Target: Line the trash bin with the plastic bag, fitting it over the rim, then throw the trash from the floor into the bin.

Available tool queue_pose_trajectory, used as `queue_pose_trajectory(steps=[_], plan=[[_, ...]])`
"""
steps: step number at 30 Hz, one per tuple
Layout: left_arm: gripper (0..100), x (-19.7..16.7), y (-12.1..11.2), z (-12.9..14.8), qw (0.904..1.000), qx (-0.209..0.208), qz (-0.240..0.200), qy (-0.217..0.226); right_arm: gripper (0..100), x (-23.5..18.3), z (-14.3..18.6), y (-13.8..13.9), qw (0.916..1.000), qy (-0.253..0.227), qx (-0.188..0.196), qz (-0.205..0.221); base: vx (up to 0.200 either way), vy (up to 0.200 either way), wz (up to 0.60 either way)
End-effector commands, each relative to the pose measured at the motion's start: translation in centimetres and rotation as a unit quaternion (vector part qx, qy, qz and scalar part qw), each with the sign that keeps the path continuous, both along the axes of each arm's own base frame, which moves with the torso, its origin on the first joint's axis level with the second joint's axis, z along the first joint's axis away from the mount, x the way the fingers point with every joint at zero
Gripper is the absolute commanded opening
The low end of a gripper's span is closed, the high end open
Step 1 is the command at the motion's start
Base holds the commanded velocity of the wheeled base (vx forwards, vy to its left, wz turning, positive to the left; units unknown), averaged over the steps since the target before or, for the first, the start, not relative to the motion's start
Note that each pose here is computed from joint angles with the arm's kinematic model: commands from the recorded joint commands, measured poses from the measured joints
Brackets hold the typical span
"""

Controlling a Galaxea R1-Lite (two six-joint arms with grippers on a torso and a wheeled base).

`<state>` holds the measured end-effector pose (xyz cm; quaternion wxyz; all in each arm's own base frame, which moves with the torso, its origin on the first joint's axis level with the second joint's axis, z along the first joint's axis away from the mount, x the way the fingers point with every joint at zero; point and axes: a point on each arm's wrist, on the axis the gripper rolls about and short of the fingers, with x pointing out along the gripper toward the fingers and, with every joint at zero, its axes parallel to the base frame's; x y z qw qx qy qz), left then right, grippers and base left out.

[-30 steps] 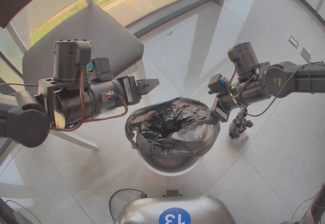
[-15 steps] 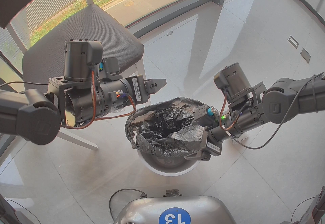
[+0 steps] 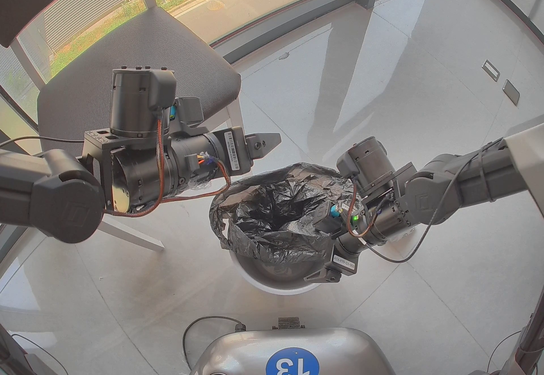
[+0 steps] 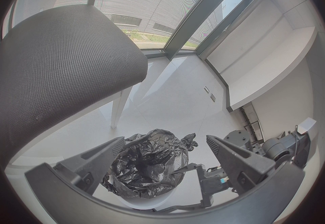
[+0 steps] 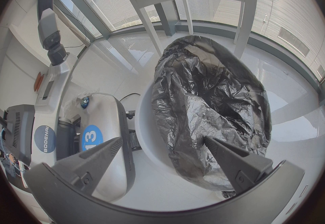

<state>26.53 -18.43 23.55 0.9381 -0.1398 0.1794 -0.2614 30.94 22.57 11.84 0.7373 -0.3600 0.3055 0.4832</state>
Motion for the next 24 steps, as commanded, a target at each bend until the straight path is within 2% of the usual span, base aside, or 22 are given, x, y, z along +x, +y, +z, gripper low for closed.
queue_pose_trajectory(steps=[1, 2, 16, 24], plan=[[100, -0.3, 0.0, 0.0, 1.0, 0.0, -0.002, 0.0, 100, 0.7, -2.3, 0.5, 0.9998, 0.017, -0.011, 0.0, 0.0, 0.0, 0.0], [100, -0.3, 0.0, 0.0, 1.0, 0.0, -0.002, 0.0, 0, 0.7, -2.3, 0.5, 0.9998, 0.017, -0.011, 0.0, 0.0, 0.0, 0.0], [100, -0.2, -0.1, 0.1, 1.0, -0.001, -0.003, -0.003, 0, 1.4, -2.7, 1.4, 1.0, 0.008, -0.003, 0.004, 0.0, 0.0, 0.0], [100, -0.3, 0.0, 0.3, 1.0, -0.003, -0.003, -0.006, 0, -1.7, -0.8, 2.5, 0.9991, -0.001, 0.002, 0.042, 0.0, 0.0, 0.0]])
